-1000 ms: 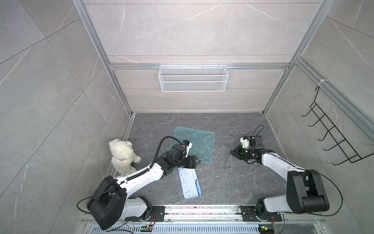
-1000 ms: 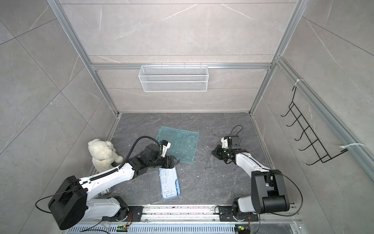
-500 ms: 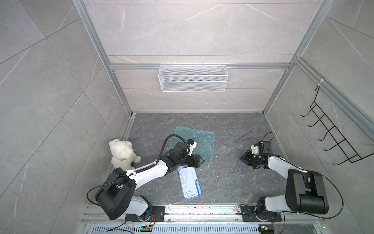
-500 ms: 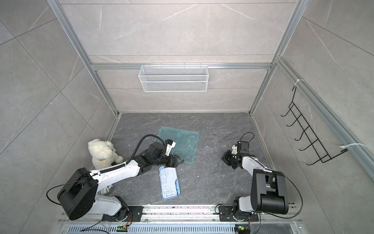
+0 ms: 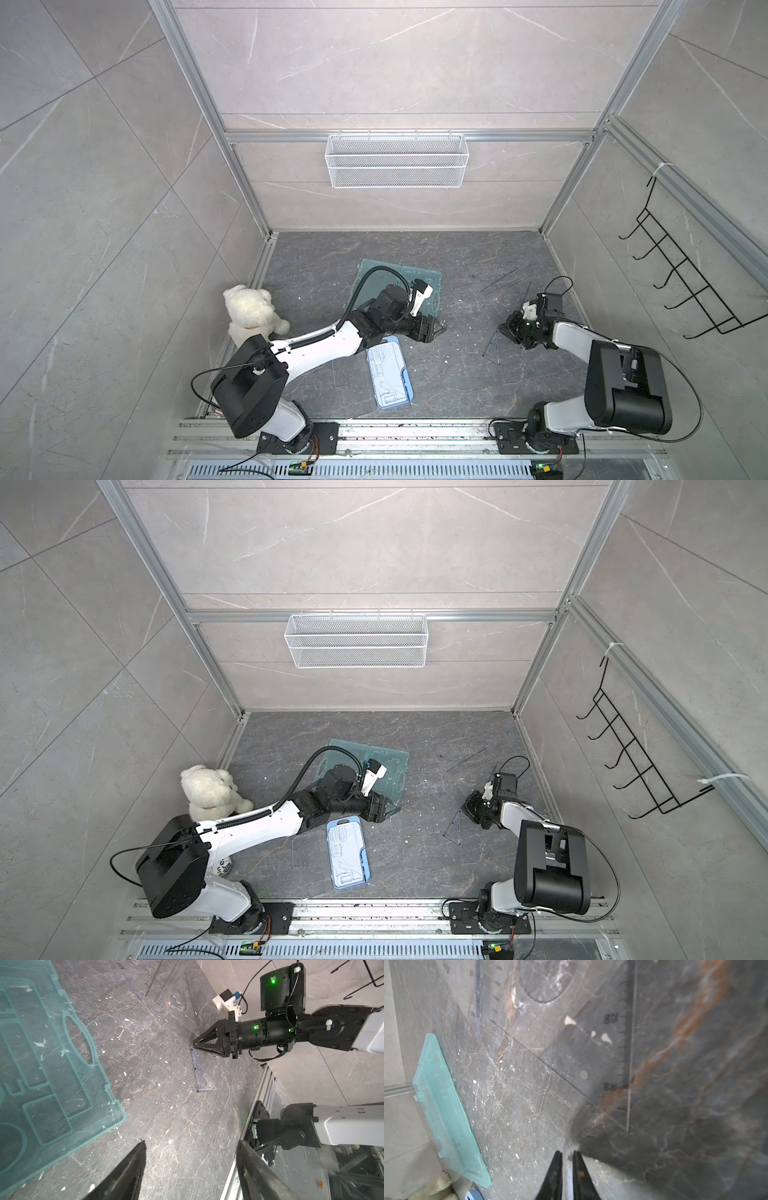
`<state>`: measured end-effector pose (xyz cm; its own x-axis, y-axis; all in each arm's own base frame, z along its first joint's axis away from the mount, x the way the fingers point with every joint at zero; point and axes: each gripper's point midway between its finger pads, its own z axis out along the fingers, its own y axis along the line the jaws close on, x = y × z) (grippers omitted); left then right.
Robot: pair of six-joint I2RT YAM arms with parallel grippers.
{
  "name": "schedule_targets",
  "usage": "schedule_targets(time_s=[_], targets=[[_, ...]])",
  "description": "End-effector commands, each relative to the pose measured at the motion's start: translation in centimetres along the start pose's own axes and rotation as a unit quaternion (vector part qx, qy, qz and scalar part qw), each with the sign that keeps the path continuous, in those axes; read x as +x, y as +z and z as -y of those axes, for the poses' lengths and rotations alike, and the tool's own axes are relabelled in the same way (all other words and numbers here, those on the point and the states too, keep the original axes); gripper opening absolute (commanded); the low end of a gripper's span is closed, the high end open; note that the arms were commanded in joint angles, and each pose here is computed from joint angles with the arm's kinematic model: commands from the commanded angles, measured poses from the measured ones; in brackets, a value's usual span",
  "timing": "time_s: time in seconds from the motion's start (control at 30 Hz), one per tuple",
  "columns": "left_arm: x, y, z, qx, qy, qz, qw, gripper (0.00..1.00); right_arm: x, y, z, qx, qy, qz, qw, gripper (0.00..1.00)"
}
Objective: Open the ruler set and take out the ruler
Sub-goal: Place the ruler at the center of the board, then reset both arms
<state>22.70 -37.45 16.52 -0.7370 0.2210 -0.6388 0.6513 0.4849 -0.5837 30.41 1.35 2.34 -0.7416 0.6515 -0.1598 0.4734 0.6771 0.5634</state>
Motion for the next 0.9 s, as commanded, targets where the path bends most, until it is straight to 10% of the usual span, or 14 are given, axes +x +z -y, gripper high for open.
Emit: schedule_targets(time_s=[0.0, 0.27, 0.4, 0.7, 0.87], targets=[[-0.8, 0.2, 0.7, 0.008, 0.023, 0.001, 1.000, 0.71, 0.2, 0.2, 1.0, 0.018, 0.004, 0.001, 1.000, 0.19], [-1.3, -0.1, 0.4, -0.012, 0.021, 0.002, 1.000, 0.72, -0.4, -1.3, 0.0, 0.009, -0.009, 0.026, 1.000, 0.31], [-3.1, -2.4, -2.4, -0.130, 0.044, 0.024, 0.990, 0.77, -1.5, -4.1, -3.3, -0.005, -0.069, 0.064, 0.996, 0.38], [-10.8, -15.7, -13.7, -0.338, -0.029, 0.163, 0.926, 0.84, -2.8, -9.2, -15.1, -0.024, -0.282, 0.213, 0.935, 0.45], [-10.0, -24.5, -21.2, -0.464, -0.037, 0.215, 0.859, 0.87, -4.3, -9.5, -16.2, -0.030, -0.334, 0.308, 0.890, 0.46]])
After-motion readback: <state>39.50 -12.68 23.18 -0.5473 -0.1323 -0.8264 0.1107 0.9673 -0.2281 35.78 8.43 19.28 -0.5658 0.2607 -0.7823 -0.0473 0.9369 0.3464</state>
